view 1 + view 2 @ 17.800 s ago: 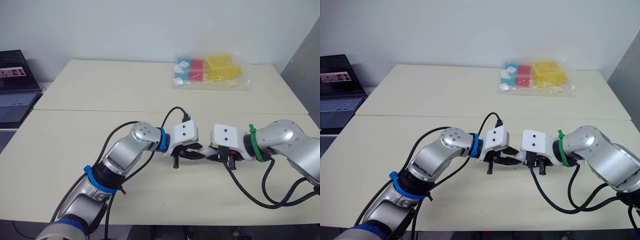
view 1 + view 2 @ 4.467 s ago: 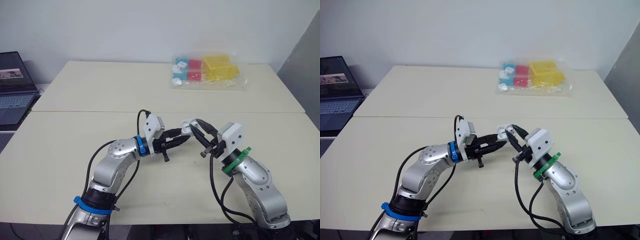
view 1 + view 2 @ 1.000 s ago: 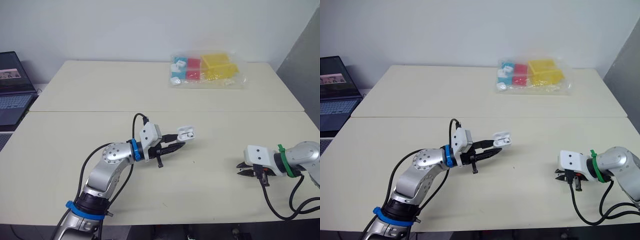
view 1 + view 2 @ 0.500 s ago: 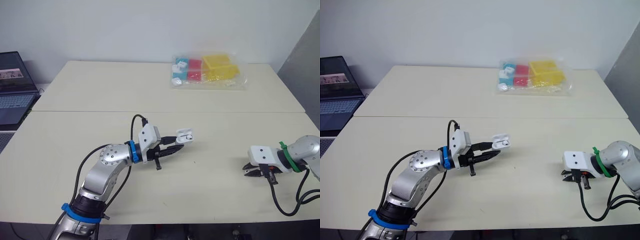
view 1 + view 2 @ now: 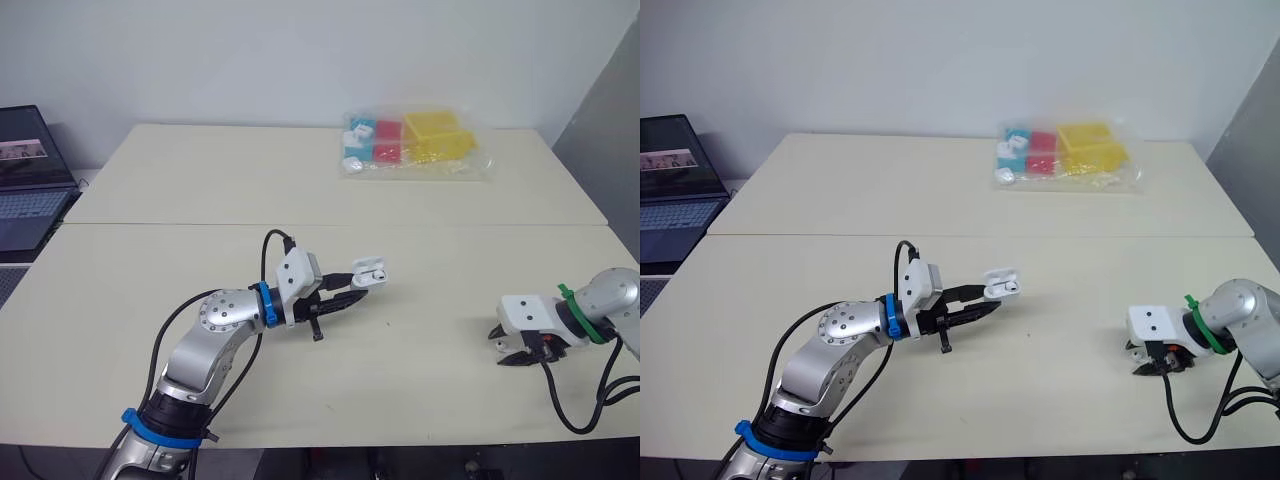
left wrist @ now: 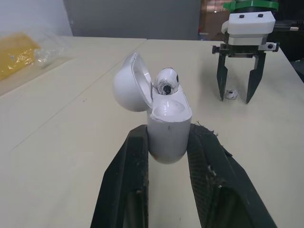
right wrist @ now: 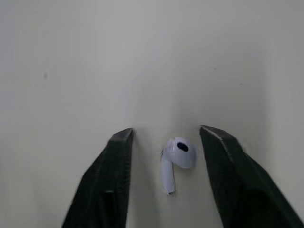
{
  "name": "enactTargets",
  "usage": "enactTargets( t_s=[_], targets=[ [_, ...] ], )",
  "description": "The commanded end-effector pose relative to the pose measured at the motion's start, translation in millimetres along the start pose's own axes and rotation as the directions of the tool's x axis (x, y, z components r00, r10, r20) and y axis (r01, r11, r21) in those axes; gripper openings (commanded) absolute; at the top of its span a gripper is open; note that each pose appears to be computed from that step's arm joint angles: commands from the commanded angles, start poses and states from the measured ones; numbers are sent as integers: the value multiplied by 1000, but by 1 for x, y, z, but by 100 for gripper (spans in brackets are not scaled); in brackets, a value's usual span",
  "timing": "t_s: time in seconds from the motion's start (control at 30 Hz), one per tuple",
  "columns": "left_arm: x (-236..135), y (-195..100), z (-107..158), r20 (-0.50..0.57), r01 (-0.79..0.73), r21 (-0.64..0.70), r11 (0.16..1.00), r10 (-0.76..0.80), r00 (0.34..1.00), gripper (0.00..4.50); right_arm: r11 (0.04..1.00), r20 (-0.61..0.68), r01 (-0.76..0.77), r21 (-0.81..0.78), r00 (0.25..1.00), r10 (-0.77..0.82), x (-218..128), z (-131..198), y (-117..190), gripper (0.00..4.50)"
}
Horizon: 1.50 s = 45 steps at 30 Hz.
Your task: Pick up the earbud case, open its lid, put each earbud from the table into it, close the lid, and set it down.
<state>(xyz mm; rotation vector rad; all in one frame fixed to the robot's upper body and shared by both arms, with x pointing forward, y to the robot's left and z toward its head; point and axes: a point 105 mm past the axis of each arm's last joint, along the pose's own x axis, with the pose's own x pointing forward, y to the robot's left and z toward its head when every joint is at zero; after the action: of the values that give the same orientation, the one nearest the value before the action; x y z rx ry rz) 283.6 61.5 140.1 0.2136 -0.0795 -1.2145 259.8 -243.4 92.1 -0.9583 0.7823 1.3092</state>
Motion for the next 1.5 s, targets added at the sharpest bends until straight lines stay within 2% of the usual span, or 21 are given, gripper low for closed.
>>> enactTargets(
  t_s=[0.03,0.13,0.23,0.33,0.4,0.77,0.93,1.2,1.5],
  targets=[
    [0,-2,14,45,5,31,1000,-6,999,78,999,40,52,-18,998,-51,-15,15,-8,355],
    [0,-2,13,45,3,29,1000,-4,999,78,997,85,72,9,994,-73,-27,27,-9,356],
    [-1,-3,11,40,-1,23,1000,0,999,78,991,140,59,120,987,-75,-37,36,-3,356],
    [0,-5,8,40,-1,15,1000,1,999,78,979,84,75,187,992,-92,-37,26,3,356],
    [1,-6,7,42,4,12,1000,-4,999,78,968,-38,129,215,992,-124,-34,13,6,356],
    [4,-4,5,38,3,18,1000,-4,999,78,957,-205,207,203,965,-165,-23,-1,-2,356],
    [6,-6,4,44,-1,11,1000,1,999,78,947,-220,262,185,950,-220,-20,4,-15,356],
    [11,-7,3,50,-1,5,1000,1,999,78,966,-251,215,142,952,-175,-13,4,-13,356],
    [13,-8,1,55,-8,0,1000,8,998,78,965,-246,201,166,956,-157,-11,6,-13,356]
  ],
)
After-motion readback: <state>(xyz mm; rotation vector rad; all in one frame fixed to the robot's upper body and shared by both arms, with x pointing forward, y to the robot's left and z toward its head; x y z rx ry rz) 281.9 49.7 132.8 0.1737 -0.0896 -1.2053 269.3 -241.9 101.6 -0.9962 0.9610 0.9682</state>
